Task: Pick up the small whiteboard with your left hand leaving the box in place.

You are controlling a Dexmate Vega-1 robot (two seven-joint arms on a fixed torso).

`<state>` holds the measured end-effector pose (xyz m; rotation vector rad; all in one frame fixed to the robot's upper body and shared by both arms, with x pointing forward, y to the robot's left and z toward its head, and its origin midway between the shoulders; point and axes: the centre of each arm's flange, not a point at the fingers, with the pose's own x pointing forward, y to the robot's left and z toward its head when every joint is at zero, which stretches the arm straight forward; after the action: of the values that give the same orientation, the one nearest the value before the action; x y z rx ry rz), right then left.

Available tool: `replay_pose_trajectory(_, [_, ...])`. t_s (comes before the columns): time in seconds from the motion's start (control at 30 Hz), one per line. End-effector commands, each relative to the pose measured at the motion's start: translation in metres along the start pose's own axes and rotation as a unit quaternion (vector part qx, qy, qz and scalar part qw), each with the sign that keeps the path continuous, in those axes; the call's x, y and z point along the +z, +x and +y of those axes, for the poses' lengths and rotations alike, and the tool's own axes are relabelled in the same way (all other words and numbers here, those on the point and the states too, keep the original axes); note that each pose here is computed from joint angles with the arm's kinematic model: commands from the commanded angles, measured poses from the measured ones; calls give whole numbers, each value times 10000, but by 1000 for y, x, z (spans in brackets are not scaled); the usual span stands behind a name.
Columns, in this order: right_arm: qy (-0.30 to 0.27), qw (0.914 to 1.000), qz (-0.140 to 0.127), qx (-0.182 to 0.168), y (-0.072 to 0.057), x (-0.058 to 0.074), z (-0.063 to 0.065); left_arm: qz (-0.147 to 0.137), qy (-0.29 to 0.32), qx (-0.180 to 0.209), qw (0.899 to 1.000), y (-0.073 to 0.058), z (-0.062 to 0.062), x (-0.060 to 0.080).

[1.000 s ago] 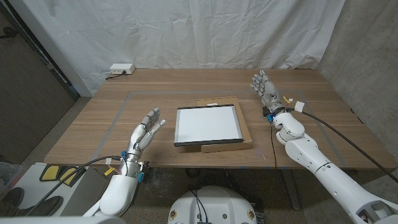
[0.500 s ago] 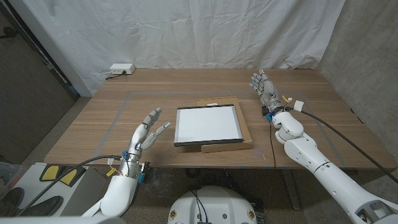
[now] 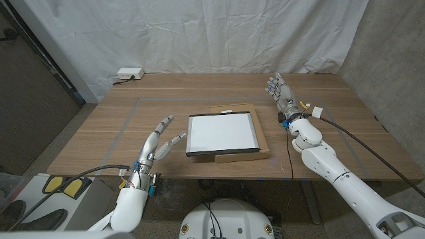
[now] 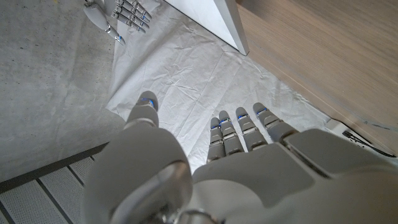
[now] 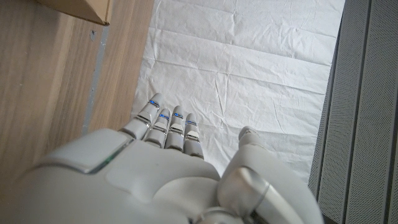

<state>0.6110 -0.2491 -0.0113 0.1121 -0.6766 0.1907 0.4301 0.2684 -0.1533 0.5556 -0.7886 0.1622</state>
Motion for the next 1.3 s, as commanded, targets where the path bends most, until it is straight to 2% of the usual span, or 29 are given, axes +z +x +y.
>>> replay_pose_trajectory(0.03, [19, 10000, -26, -6, 2, 0, 2, -45, 475, 24, 9989, -1, 0, 12])
replay_pose_trajectory(0.3, [34, 10000, -41, -18, 2, 0, 3, -5, 549, -163, 9984, -3, 0, 14])
replay_pose_trajectory(0.9, [-31, 9999, -85, 92, 7, 6, 17, 21, 929, -170, 9955, -24, 3, 26])
replay_pose_trajectory(1.3, [-31, 9998, -106, 170, 9, 8, 26, 149, 1496, -140, 9885, -35, -1, 32])
